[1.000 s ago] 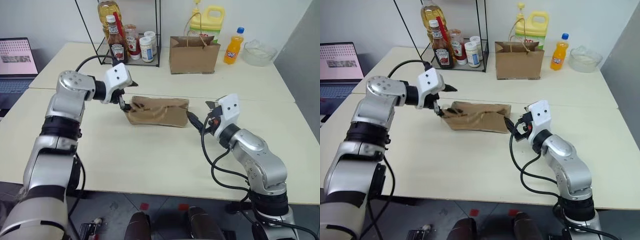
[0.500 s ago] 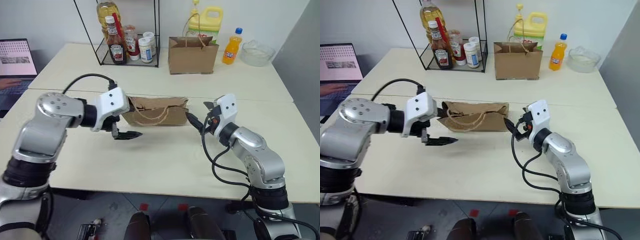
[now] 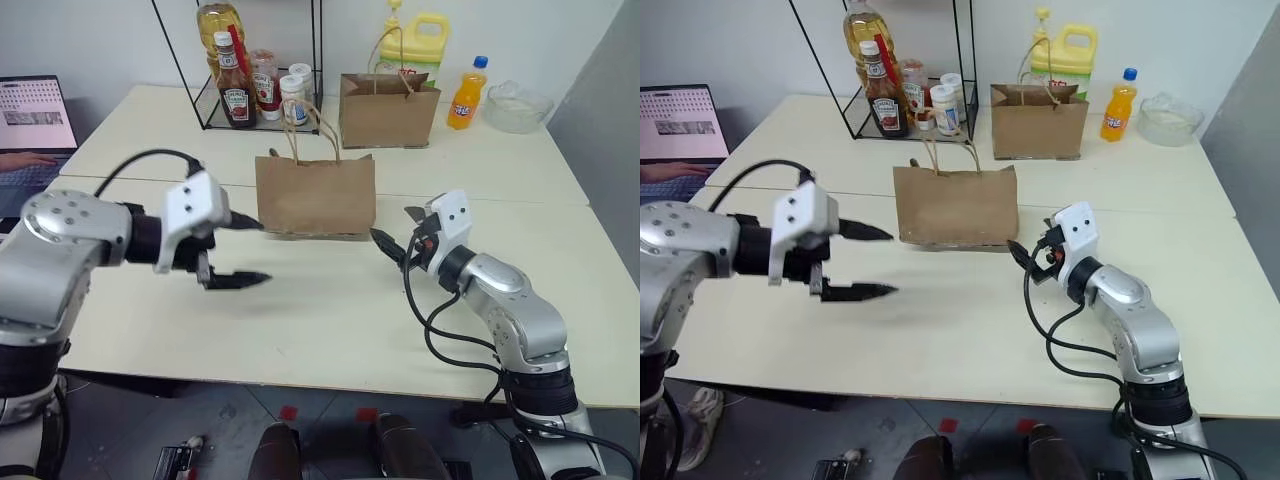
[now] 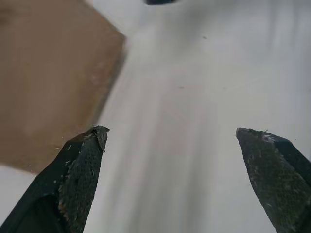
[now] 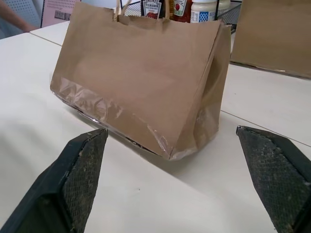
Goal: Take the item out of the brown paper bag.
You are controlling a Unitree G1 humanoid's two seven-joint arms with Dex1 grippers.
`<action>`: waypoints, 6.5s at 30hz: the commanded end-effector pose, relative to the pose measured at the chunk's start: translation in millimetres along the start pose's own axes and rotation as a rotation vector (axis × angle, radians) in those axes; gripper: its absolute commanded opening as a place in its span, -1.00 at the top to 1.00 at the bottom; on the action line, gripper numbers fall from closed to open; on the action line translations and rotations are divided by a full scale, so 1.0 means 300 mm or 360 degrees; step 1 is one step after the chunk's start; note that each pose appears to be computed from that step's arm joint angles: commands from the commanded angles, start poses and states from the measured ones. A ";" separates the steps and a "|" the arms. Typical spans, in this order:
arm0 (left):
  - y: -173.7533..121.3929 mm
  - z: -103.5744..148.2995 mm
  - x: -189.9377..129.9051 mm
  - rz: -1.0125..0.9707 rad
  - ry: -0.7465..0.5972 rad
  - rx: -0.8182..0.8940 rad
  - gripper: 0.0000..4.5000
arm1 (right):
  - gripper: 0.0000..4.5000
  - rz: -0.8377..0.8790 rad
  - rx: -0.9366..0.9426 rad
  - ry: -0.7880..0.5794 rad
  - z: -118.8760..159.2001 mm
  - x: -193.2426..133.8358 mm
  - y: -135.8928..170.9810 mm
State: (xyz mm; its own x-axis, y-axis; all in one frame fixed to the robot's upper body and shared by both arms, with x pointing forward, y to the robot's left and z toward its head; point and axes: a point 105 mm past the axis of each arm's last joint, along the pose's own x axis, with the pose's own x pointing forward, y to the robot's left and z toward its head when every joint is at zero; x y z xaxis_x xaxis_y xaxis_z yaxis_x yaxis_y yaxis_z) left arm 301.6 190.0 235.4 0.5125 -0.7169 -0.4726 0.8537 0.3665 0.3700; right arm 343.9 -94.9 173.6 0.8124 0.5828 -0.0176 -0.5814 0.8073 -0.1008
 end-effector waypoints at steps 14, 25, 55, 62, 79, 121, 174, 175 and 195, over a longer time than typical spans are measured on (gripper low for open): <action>0.572 0.027 0.116 0.1314 -0.0231 -0.0100 -1.00 | -0.98 0.0646 0.0103 -0.0128 0.140 -0.112 0.232; 0.464 0.040 0.329 0.0773 -0.0129 -0.0106 -1.00 | -0.98 0.0081 -0.0005 -0.0087 0.115 -0.078 0.045; -0.049 -0.050 0.213 -0.0138 0.0341 0.0044 -1.00 | -0.98 -0.0217 -0.0035 -0.0078 0.070 -0.007 -0.136; -0.082 -0.074 0.149 -0.0208 0.0429 0.0122 -1.00 | -0.98 -0.0219 -0.0016 -0.0080 0.060 -0.004 -0.134; -0.164 -0.055 0.138 -0.0585 -0.0004 0.1247 -1.00 | -0.98 -0.0038 -0.0084 0.0004 0.009 -0.034 -0.070; -0.188 -0.047 0.237 -0.0399 -0.0352 -0.0193 0.99 | -1.00 0.1518 -0.2050 -0.0556 -0.315 -0.219 0.245; -0.194 -0.025 0.227 -0.0389 -0.0354 -0.0295 1.00 | -0.50 0.1597 -0.2663 -0.0528 -0.474 0.028 0.435; -0.192 -0.025 0.227 -0.0388 -0.0355 -0.0295 1.00 | -0.32 0.1598 -0.2660 -0.0526 -0.475 0.030 0.437; -0.064 0.017 0.205 -0.0184 -0.0429 -0.0340 1.00 | 0.98 0.1554 -0.2129 -0.0413 -0.439 -0.040 0.410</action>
State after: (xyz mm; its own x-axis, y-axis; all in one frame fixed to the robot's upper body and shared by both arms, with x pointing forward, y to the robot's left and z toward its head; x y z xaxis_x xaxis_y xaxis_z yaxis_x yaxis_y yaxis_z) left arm 306.1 129.4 176.6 0.3319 -0.8833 -0.3310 0.9428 0.3218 0.0865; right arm 285.6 1.9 69.5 0.1431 0.9444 -0.2961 -0.1296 -0.2787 -0.9516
